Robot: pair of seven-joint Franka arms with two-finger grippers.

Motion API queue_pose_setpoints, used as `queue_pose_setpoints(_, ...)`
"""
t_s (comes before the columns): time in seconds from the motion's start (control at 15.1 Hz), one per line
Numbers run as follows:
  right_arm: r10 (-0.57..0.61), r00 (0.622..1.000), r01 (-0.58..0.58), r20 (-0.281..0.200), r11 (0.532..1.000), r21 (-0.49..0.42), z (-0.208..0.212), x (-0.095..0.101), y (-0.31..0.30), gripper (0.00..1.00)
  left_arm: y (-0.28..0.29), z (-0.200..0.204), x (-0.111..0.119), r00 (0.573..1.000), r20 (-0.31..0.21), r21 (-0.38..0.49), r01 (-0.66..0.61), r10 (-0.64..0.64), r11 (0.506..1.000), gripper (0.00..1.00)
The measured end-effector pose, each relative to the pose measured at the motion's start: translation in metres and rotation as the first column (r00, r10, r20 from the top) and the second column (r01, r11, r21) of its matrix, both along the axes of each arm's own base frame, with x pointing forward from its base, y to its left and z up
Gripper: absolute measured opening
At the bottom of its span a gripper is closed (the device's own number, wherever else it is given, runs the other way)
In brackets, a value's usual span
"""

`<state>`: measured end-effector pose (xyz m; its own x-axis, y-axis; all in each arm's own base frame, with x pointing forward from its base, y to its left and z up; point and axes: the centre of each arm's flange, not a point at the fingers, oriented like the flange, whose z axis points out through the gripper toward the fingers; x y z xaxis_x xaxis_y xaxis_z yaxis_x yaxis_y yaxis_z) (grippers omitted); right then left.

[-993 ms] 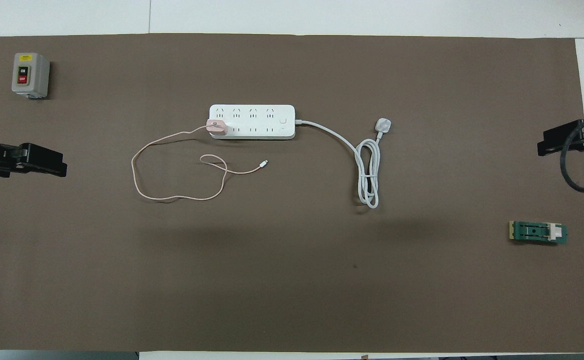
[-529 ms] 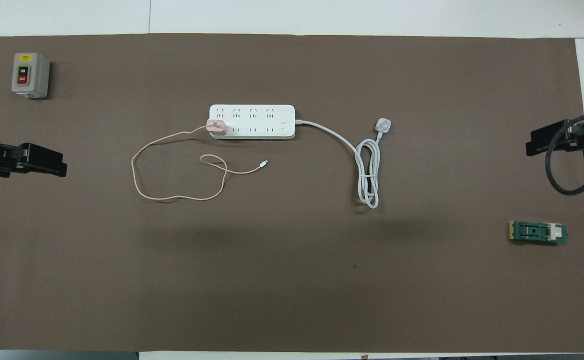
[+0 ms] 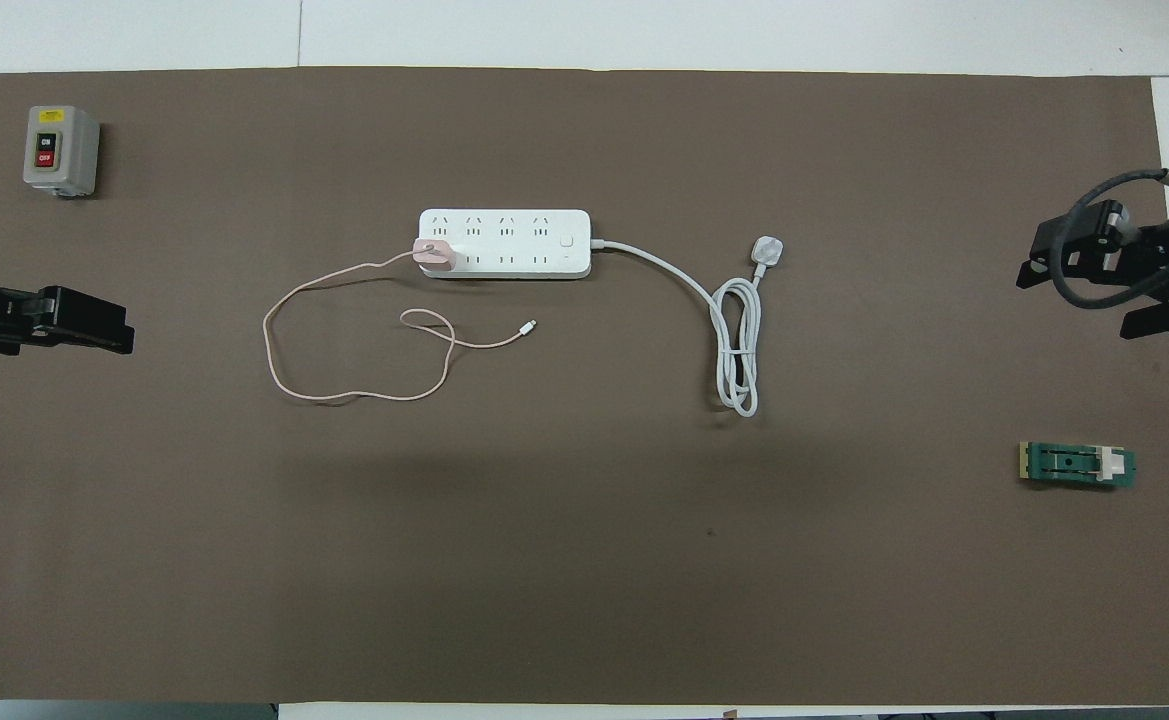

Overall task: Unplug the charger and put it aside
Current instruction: 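Reach the right gripper to the far end of the white power strip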

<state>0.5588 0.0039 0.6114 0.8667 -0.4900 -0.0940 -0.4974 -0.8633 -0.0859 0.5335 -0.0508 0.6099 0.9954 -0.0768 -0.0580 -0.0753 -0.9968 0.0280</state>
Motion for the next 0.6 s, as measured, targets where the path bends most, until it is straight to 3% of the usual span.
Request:
queue_pose_setpoints(0.26, -0.254, 0.965, 0.257, -0.059, 0.965, 0.049, -0.005, 0.003, 0.015, 1.00, 0.000, 0.000, 0.000, 1.000, 0.000, 0.000, 0.000, 0.000, 1.000, 1.00)
queue_pose_setpoints(0.6, -0.495, 0.850, 0.508, -0.182, 0.861, 0.032, -0.042, 0.021, 0.050, 1.00, 0.000, 0.000, 0.000, 1.000, 0.000, 0.000, 0.000, 0.000, 1.000, 1.00)
